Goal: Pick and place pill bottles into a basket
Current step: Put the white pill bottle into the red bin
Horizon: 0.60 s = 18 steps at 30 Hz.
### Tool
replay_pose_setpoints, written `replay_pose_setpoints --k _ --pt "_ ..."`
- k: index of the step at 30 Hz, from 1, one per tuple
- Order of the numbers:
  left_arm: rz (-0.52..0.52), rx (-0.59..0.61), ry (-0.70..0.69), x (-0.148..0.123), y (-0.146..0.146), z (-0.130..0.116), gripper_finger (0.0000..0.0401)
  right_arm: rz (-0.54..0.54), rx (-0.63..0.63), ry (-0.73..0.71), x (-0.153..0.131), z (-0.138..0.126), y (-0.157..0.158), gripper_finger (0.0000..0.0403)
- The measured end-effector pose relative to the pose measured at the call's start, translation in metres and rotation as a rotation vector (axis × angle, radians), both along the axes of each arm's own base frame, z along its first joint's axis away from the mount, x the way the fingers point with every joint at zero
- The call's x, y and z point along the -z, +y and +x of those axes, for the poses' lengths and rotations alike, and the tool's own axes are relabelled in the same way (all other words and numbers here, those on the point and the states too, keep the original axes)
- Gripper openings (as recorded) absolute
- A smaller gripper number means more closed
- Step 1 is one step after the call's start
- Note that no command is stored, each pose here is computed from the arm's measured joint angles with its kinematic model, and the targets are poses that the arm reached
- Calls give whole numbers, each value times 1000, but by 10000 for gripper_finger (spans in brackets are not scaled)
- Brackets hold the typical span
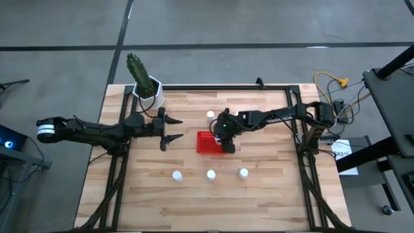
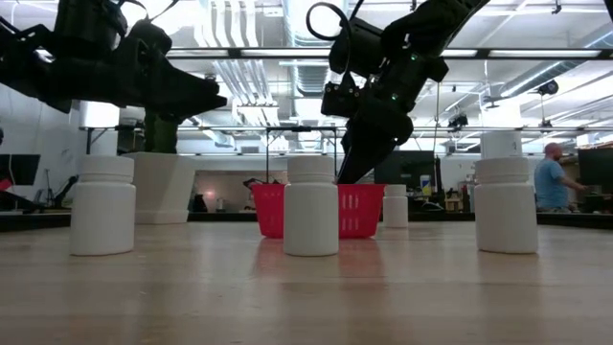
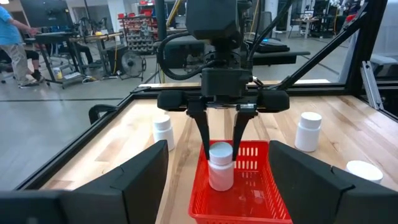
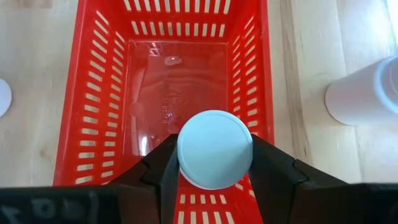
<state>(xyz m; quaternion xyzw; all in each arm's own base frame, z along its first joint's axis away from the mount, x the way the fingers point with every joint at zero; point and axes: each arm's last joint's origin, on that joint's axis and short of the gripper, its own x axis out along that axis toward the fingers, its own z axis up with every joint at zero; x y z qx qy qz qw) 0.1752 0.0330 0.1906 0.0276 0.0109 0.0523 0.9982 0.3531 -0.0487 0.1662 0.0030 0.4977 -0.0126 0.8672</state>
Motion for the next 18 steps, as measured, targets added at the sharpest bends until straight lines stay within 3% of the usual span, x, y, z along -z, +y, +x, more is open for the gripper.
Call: replay_pose_setpoints --k 4,12,18 --pt "0 0 -1 0 0 0 258 -1 0 2 0 0 0 152" --pt "0 0 0 0 0 0 258 -5 10 47 8 -4 -1 241" --pt "1 0 -1 0 0 0 258 1 8 50 10 -5 -1 249"
